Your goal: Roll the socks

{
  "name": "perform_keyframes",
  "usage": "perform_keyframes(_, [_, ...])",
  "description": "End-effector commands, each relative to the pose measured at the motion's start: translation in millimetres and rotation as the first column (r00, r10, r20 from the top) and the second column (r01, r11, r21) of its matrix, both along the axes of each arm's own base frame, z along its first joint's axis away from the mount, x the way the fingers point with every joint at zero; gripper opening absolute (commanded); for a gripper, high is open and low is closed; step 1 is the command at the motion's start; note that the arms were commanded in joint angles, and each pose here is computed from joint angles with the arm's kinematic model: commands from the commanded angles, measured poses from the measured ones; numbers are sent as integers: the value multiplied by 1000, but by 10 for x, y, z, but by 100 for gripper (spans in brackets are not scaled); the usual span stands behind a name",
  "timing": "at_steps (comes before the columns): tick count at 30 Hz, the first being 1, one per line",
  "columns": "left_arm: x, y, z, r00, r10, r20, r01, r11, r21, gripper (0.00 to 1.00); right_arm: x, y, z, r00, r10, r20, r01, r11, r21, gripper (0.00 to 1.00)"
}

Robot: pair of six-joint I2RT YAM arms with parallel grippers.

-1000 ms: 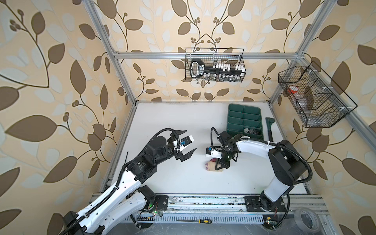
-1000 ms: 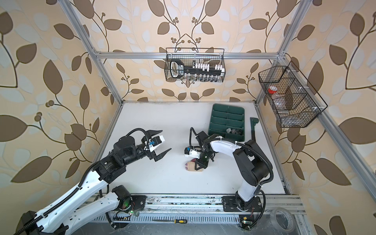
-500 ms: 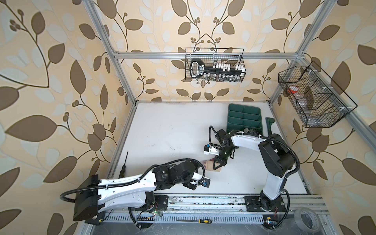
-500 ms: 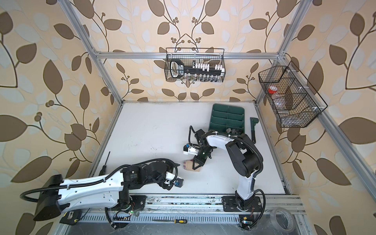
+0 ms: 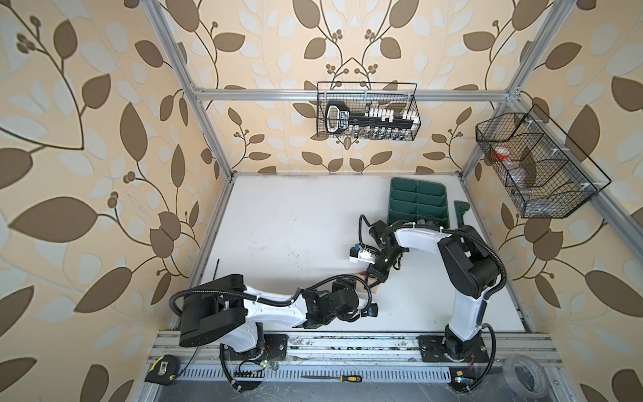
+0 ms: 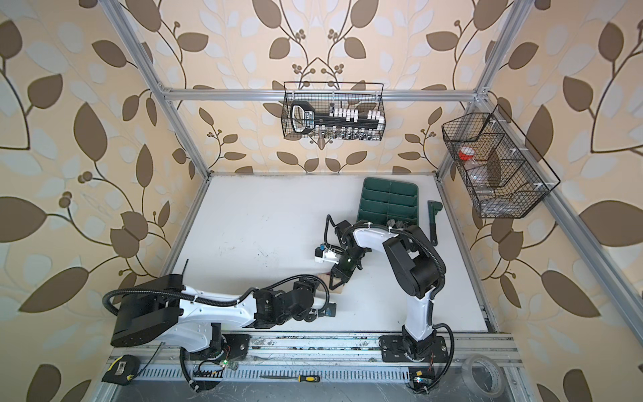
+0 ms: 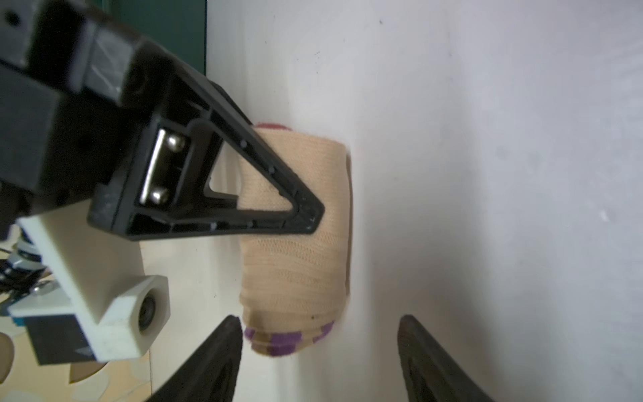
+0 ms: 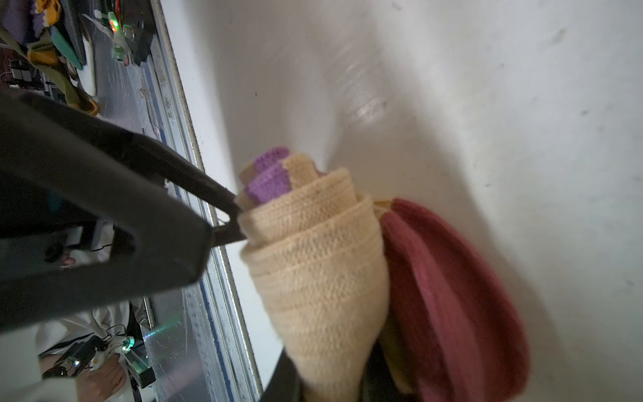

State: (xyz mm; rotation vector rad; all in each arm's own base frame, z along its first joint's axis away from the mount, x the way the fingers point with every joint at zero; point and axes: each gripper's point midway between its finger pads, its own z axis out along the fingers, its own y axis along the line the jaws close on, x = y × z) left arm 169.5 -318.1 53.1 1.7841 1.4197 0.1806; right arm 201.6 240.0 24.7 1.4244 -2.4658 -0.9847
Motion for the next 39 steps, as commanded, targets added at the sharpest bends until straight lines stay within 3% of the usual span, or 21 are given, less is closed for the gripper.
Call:
perform_keyframes(1, [75, -223, 122, 999, 28, 19, -26, 995, -98, 69, -155, -254, -381, 998, 56, -42, -61, 987, -151, 0])
perform_keyframes(5, [93, -247, 19, 999, 26, 24, -24, 996, -80, 65, -162, -251, -375, 997, 57, -47, -63, 987, -148, 0])
perform_keyframes(9, [107, -251, -127, 999, 25, 22, -25, 999, -41, 49, -181, -224, -335, 996, 58, -62, -66, 989, -131, 0])
perform_keyframes(20, [156, -258, -288, 998, 44, 33, -44, 999, 1, 36, -331, -73, -213, 984, 68, -164, -78, 996, -54, 0])
perform_keyframes(25, [170, -223, -303, 998, 64, 25, -65, 998, 26, 21, -360, -40, -191, 979, 67, -191, -75, 997, -35, 0])
perform_keyframes(29, [104, -225, -359, 998, 53, -27, -52, 997, 55, 12, -286, -144, -284, 991, 59, -116, -72, 992, -108, 0])
perform_keyframes(32, [51, -193, -397, 997, 53, -62, -49, 997, 61, 11, -144, -279, -311, 1000, 30, 3, -29, 987, -161, 0])
perform_keyframes(33, [37, -182, -406, 996, 54, -73, -49, 997, 64, 11, -95, -290, -278, 999, 18, 37, -12, 988, -153, 44])
perform_keyframes(34, [37, -172, -411, 996, 59, -74, -54, 996, 67, 11, -52, -306, -256, 998, 7, 63, 2, 989, -150, 98])
perform_keyframes(39, [32, -161, -436, 995, 63, -81, -56, 995, 79, 11, 153, -371, -175, 986, -48, 162, 75, 983, -167, 100])
